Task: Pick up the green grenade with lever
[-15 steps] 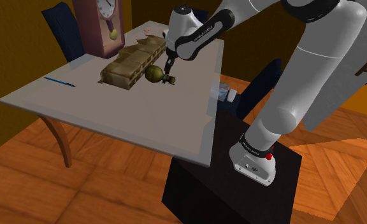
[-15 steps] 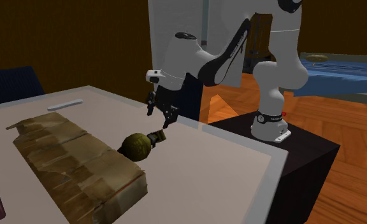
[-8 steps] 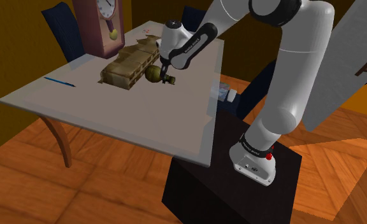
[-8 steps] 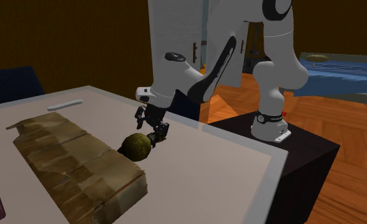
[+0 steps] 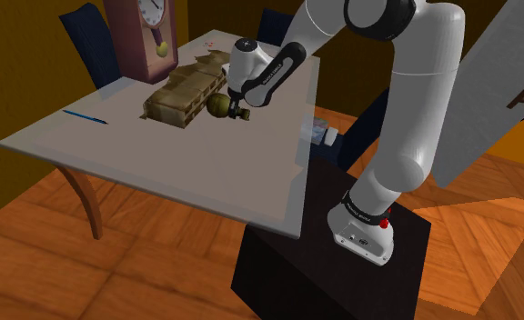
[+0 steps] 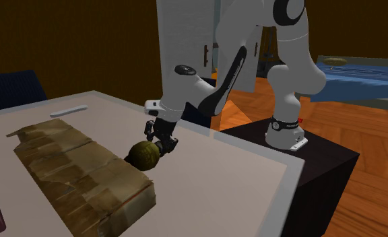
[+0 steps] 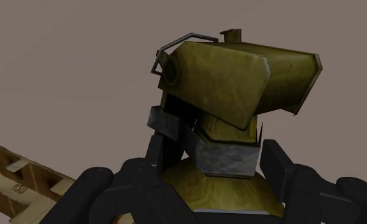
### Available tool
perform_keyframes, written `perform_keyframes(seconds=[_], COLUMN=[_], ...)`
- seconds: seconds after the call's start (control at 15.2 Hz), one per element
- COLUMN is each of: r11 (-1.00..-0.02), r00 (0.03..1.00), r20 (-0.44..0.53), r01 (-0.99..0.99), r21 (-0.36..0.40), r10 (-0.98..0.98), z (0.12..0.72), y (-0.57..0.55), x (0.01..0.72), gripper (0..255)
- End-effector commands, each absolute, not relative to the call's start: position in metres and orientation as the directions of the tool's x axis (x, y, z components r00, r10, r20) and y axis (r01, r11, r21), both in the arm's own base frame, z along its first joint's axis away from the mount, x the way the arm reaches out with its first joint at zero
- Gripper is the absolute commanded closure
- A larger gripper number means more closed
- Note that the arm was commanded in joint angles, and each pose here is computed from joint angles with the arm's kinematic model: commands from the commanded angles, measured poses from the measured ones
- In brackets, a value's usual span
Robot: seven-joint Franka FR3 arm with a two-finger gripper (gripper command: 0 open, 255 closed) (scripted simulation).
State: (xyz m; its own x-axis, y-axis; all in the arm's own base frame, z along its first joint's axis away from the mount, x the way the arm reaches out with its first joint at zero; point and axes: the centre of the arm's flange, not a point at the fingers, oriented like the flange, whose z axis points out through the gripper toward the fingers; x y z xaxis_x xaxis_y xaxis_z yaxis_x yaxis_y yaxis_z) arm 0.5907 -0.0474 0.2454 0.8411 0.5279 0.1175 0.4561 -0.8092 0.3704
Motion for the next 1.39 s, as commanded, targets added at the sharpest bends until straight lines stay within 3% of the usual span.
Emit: perform_keyframes(seconds=[0.0,0.46,1.32], r11=[-0.809,-0.809,-0.809], r00=[0.842,0.842,0.842], r20=[0.115,0.115,0.115], r01=[0.457,0.457,0.457], r21=[0.369,0.369,0.369], r10=[0.528,0.528,0.528], z=[0.243,0.244,0.312], y=[-0.047,-0.047,-0.047], x=[0.59,0.59,0.59], gripper=[255,255,255])
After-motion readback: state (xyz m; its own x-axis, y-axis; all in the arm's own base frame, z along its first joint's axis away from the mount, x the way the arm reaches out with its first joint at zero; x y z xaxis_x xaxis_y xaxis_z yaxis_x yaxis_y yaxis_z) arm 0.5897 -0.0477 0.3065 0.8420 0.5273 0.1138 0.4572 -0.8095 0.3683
